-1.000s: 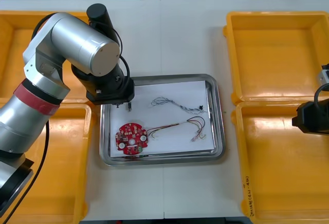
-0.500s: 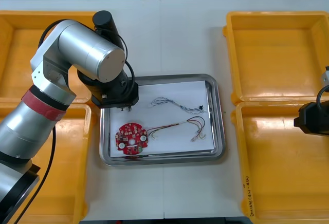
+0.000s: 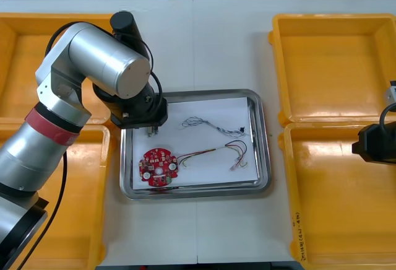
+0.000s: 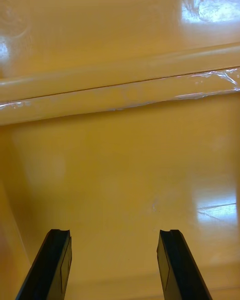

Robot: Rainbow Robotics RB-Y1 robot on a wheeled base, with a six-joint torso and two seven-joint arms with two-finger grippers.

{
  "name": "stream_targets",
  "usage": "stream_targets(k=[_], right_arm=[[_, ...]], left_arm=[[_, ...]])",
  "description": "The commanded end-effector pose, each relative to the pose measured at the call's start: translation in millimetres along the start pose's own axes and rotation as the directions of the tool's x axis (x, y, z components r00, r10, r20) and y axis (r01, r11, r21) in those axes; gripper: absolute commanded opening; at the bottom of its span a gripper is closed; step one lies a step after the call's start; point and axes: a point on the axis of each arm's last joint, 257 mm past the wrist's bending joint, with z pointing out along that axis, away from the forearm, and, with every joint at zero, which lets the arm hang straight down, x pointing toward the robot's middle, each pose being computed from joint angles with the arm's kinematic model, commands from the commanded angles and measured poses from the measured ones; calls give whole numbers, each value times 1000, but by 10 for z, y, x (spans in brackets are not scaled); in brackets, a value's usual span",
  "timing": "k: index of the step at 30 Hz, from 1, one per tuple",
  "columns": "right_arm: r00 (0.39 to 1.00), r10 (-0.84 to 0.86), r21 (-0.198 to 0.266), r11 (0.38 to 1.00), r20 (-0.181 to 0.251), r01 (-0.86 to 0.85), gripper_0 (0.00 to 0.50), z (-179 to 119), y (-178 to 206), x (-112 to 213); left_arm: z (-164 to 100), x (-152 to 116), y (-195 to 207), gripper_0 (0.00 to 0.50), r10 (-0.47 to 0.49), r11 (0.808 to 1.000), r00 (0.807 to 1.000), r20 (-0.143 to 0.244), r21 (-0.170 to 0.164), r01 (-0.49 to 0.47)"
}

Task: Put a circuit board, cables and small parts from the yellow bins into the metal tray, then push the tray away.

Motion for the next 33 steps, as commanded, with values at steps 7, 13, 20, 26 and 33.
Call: stream_targets(k=[7, 13, 20, 26, 33], right_arm=[[999, -30, 6, 1000, 23, 30, 500, -111, -61, -23], [999, -37, -3, 999, 20, 37, 500, -109, -36, -13], [999, -42, -11, 999, 18, 42, 500, -111, -19, -7], [999, -46, -13, 999, 17, 46, 500, -111, -12, -5], [997, -70, -21, 997, 13, 70, 500, -113, 10, 5]], left_arm=[[-645, -133, -93, 500, 60, 995, 992, 108, 69, -67], [-1014, -257, -42, 500, 35, 992, 982, 186, 112, -56], [-1405, -452, 247, 500, -17, 992, 960, 278, 124, -18], [-1526, -503, 661, 500, -44, 996, 963, 264, 88, 21], [-1621, -522, 1201, 500, -67, 998, 974, 216, 25, 63]])
